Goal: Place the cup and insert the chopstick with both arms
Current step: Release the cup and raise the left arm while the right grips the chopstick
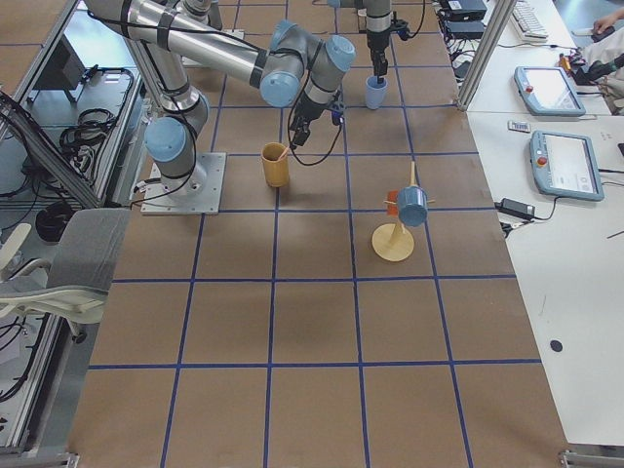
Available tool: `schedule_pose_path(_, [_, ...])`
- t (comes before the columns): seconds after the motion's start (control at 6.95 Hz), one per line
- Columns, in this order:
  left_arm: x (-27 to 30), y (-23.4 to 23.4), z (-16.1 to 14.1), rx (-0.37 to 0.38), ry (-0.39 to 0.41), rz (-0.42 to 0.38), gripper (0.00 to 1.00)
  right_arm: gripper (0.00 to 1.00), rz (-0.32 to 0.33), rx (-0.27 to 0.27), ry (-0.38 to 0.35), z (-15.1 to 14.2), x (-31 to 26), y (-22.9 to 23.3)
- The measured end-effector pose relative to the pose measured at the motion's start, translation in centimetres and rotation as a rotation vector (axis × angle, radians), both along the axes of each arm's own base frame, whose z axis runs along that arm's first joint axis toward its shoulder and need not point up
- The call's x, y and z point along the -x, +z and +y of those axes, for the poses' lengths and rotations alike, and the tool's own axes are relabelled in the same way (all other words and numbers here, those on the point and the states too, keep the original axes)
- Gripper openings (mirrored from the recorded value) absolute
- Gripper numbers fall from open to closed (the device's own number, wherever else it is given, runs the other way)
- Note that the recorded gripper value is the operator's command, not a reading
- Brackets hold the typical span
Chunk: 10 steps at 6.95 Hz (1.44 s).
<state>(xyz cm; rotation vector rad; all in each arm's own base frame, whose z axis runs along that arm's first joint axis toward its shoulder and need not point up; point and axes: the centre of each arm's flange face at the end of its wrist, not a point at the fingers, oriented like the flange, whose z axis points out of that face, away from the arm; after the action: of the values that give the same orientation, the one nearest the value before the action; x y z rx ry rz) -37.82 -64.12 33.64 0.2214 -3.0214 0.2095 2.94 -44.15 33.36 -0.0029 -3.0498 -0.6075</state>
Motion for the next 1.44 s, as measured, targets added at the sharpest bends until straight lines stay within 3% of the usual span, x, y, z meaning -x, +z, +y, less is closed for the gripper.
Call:
schedule_pose_path(0.29, [-5.7, 6.7, 0.3, -0.061, -0.039, -0.063, 1.0, 0.66, 0.004, 0.019, -0.005, -0.7, 0.5, -0.5])
schedule_pose_path(0.58, [-12.8, 10.8, 2.0, -0.106, -0.052, -0.103, 1.0, 0.55, 0.007, 0.017, -0.012, -0.8, 0.6, -0.6])
schedule_pose_path(0.86, [-17.3, 12.7, 5.6, -0.12, -0.07, -0.151, 1.0, 0.5, 0.01, -0.013, -0.011, -0.5, 0.7, -0.6])
schedule_pose_path(1.15, [-22.3, 14.3, 8.5, -0.121, -0.138, -0.166, 1.0, 0.45, 0.01, -0.028, -0.011, -0.3, 0.7, -0.5])
schedule_pose_path(1.44, [-24.5, 14.1, 11.9, -0.12, -0.132, -0.162, 1.0, 0.45, 0.008, -0.031, -0.011, -0.3, 0.7, -0.4])
